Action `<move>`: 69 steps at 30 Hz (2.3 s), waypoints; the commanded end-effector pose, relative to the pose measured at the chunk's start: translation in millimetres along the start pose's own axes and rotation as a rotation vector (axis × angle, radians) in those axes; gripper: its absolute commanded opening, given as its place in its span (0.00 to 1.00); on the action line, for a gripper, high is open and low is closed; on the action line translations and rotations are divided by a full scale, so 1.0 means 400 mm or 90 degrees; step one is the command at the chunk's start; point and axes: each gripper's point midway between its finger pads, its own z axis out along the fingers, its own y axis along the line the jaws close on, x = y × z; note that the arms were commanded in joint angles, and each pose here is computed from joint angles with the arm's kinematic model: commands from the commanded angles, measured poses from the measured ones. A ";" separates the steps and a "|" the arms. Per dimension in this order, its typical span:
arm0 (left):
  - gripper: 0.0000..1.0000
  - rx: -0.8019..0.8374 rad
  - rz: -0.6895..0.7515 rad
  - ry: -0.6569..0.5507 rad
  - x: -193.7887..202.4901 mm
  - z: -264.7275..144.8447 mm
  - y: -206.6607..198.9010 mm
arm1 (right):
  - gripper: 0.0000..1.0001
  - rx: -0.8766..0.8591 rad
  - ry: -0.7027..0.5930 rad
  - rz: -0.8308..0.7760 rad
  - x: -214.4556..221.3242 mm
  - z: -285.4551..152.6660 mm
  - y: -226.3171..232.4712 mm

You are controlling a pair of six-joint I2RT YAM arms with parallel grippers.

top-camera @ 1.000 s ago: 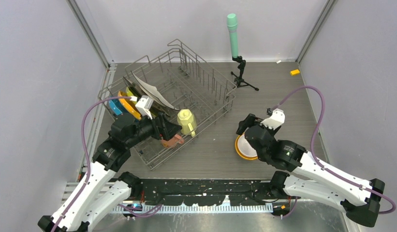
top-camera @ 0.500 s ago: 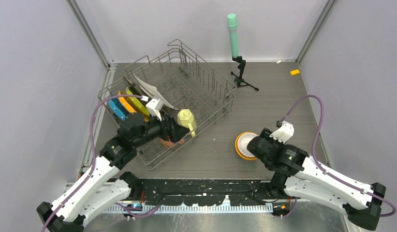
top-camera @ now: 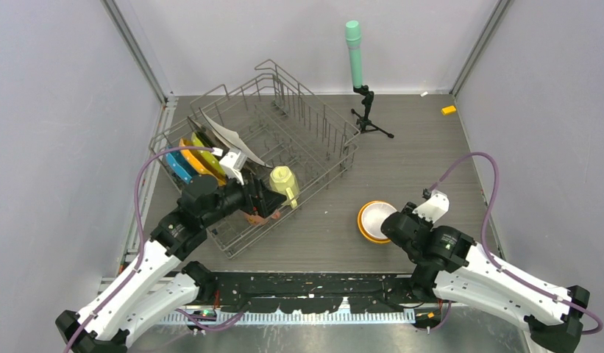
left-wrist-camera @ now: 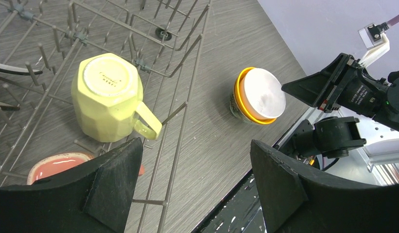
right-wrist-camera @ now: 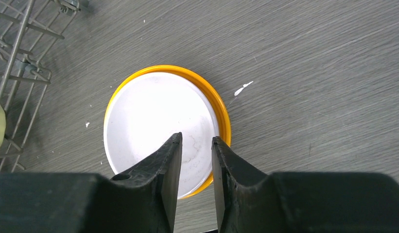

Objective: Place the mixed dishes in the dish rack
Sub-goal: Pick up the bowl from the center of the board.

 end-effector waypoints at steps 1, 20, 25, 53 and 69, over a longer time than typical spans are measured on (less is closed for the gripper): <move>0.84 0.009 0.011 -0.042 -0.033 -0.005 -0.010 | 0.35 0.011 -0.003 0.030 0.008 0.013 0.011; 0.85 -0.011 0.011 -0.048 -0.020 -0.025 0.008 | 0.37 0.027 -0.008 0.025 0.004 0.016 0.009; 0.85 -0.013 0.014 -0.050 -0.022 -0.027 0.009 | 0.37 0.033 0.004 0.028 0.022 0.023 0.009; 0.86 -0.011 0.013 -0.054 -0.025 -0.029 0.006 | 0.34 0.023 0.008 0.049 0.040 0.035 0.012; 0.86 -0.013 0.011 -0.052 -0.021 -0.023 0.010 | 0.25 0.035 0.022 0.036 0.073 0.059 0.017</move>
